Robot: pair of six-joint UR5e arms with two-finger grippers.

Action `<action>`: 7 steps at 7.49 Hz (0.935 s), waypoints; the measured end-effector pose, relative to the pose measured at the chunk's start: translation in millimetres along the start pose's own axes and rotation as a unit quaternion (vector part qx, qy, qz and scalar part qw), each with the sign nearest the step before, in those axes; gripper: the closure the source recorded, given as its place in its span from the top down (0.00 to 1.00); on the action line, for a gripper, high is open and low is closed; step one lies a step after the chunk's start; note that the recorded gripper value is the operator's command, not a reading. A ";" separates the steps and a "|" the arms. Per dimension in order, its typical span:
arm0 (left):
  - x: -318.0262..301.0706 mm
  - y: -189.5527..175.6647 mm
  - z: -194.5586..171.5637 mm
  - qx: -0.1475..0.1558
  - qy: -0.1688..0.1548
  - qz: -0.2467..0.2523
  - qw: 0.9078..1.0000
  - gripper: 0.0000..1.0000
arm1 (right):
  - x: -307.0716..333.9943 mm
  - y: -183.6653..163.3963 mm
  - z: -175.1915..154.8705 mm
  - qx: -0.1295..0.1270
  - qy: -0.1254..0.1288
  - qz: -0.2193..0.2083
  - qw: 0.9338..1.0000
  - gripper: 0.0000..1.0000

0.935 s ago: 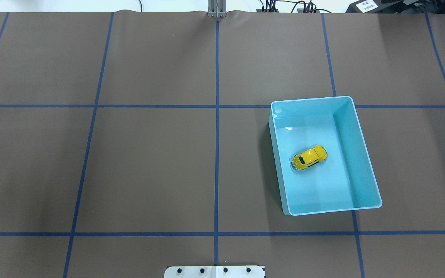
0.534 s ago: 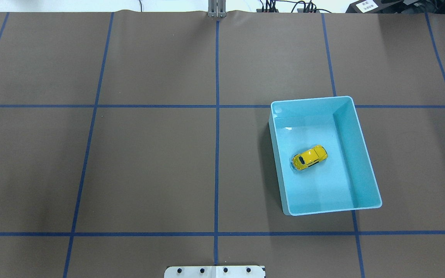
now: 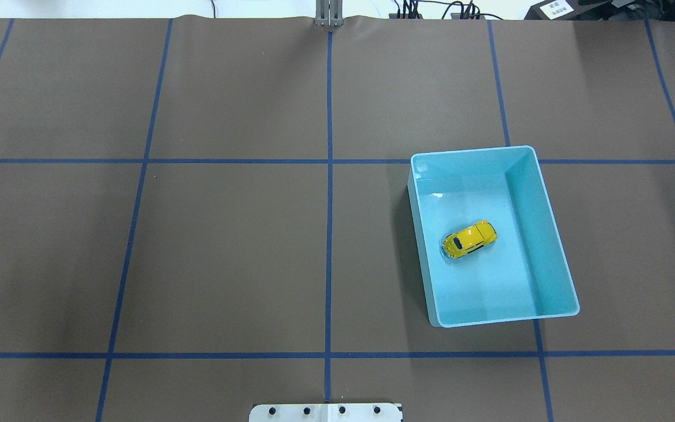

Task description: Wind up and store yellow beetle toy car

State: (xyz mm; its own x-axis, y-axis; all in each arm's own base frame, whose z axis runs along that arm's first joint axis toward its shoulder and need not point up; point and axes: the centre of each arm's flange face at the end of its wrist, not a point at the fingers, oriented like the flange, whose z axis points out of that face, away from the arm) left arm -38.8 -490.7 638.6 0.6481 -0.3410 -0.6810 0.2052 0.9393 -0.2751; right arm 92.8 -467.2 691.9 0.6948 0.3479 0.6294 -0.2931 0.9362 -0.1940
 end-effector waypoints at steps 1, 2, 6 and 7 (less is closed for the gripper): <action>0.1 0.1 -0.2 0.000 0.000 0.000 1.000 1.00 | -1.6 -1.2 -1.3 0.002 0.000 -0.002 1.000 1.00; 0.3 0.1 -0.5 0.000 0.000 0.000 1.000 1.00 | -1.3 -1.7 -1.0 0.003 0.000 -0.004 1.000 1.00; -0.3 0.6 -0.9 0.001 0.000 -0.001 1.000 1.00 | 1.3 -2.5 3.5 0.005 0.002 -0.006 1.000 1.00; -0.4 0.5 -0.9 0.001 0.000 -0.002 1.000 1.00 | 0.6 -2.8 3.5 0.005 0.002 -0.007 1.000 1.00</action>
State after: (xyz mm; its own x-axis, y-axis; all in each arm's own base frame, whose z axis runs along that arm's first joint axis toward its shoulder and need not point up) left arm -39.5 -490.1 638.1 0.6468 -0.3453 -0.6800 0.2090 0.9378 -0.2774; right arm 91.7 -469.7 695.4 0.7013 0.3349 0.6293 -0.2901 0.9405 -0.1772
